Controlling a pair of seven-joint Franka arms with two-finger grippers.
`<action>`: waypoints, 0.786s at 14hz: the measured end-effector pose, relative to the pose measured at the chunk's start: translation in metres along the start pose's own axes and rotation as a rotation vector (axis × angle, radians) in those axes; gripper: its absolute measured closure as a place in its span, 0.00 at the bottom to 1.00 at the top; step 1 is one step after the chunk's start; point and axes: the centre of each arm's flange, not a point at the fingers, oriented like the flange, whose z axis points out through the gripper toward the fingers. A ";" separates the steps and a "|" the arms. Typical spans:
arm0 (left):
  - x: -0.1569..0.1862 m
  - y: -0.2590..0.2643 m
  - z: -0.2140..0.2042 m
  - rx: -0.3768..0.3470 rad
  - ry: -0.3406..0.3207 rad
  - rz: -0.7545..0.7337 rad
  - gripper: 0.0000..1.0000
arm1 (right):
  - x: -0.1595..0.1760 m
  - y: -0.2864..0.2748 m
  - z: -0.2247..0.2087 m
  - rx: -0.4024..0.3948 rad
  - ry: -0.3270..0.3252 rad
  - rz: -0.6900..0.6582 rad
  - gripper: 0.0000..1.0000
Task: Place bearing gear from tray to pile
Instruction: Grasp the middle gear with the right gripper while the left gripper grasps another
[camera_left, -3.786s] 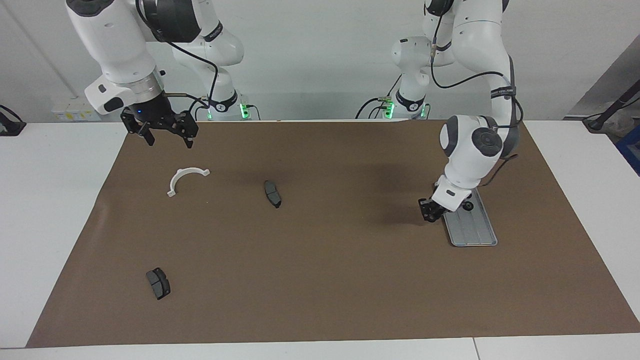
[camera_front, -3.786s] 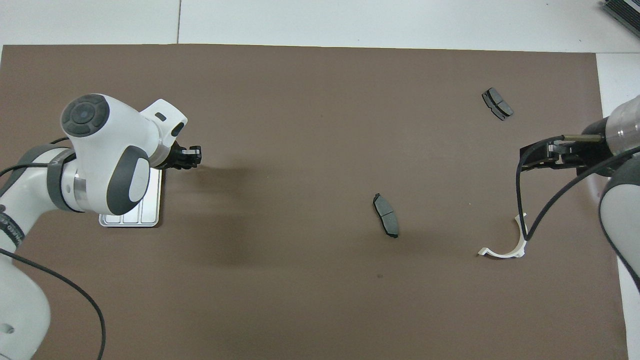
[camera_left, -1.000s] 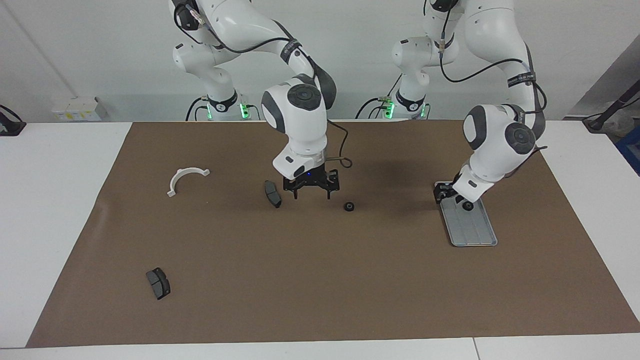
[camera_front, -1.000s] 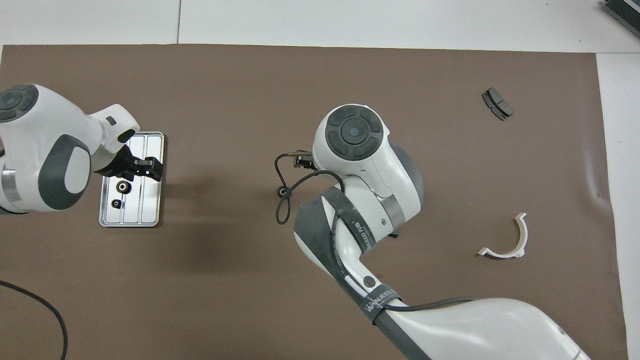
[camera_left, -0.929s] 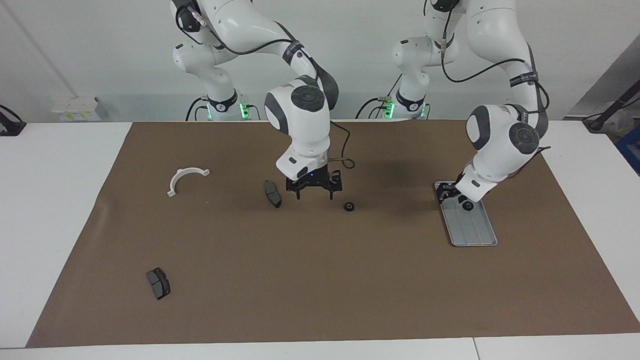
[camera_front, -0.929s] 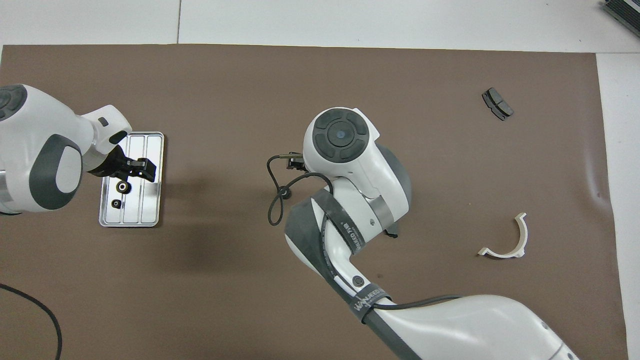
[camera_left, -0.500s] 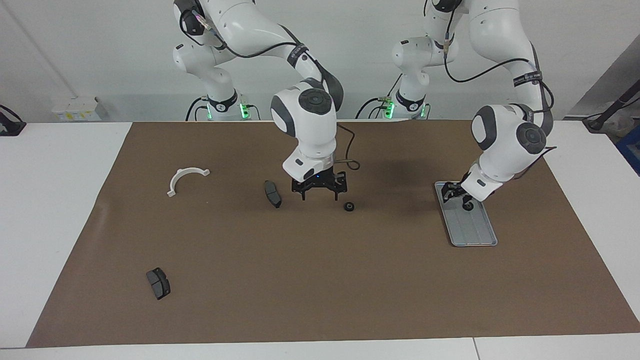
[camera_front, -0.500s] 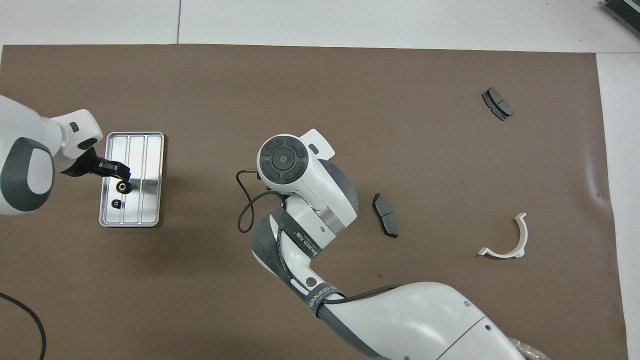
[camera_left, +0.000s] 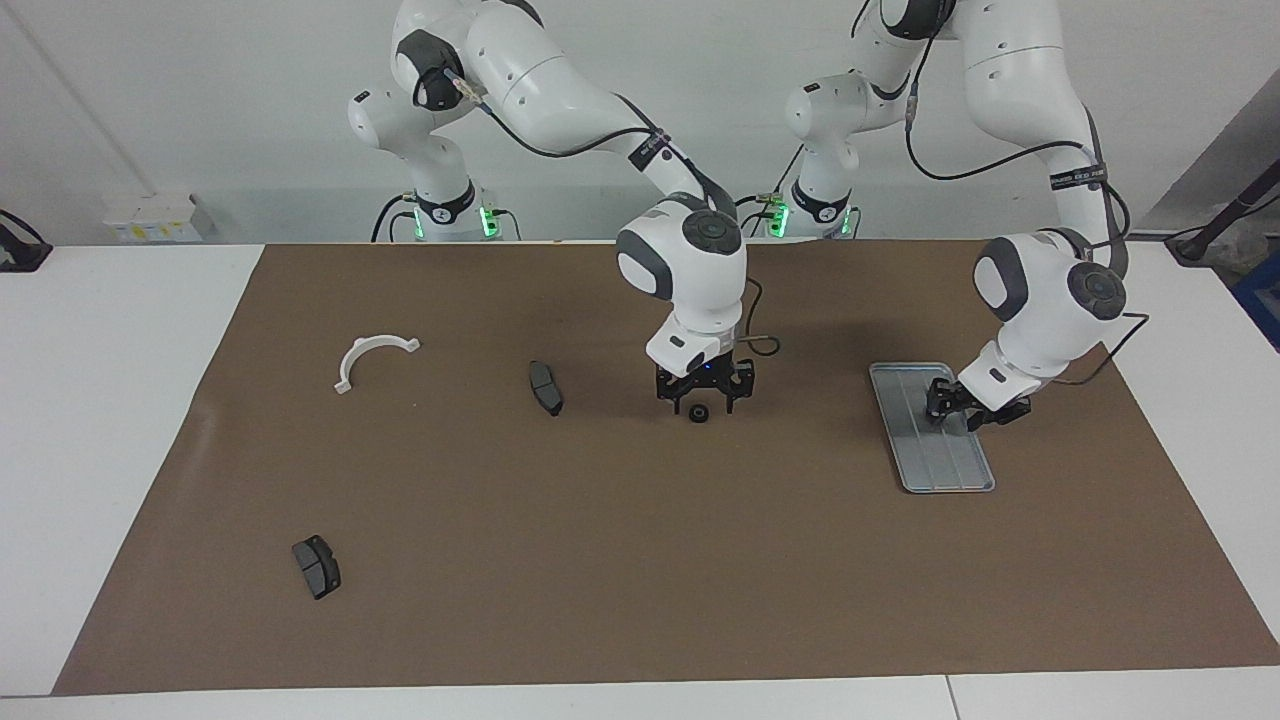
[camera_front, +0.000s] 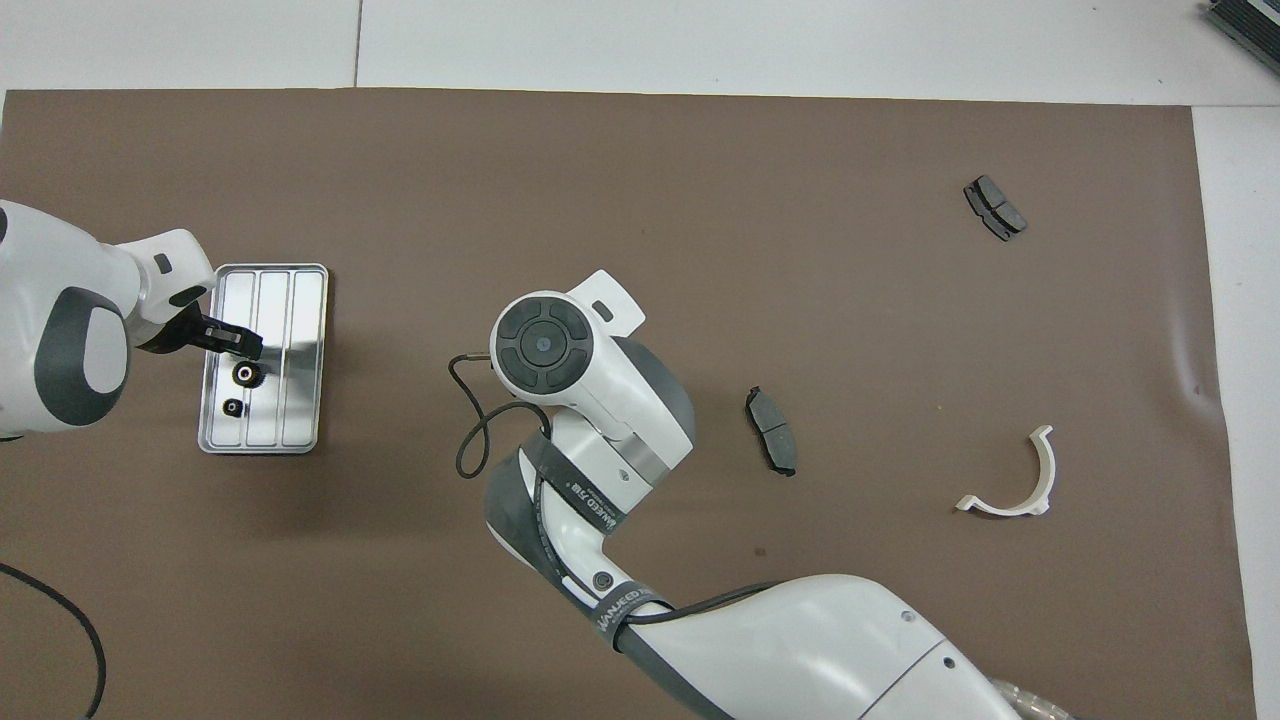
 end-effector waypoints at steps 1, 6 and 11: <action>-0.001 0.000 0.001 -0.001 -0.002 0.000 0.40 | -0.001 0.000 0.003 0.001 0.000 -0.001 0.17; -0.005 0.001 0.010 0.003 -0.020 0.008 0.41 | -0.018 -0.002 0.028 0.002 -0.004 -0.020 0.24; -0.007 0.001 0.012 0.003 -0.023 0.007 0.45 | -0.020 0.001 0.034 -0.004 -0.002 -0.026 0.35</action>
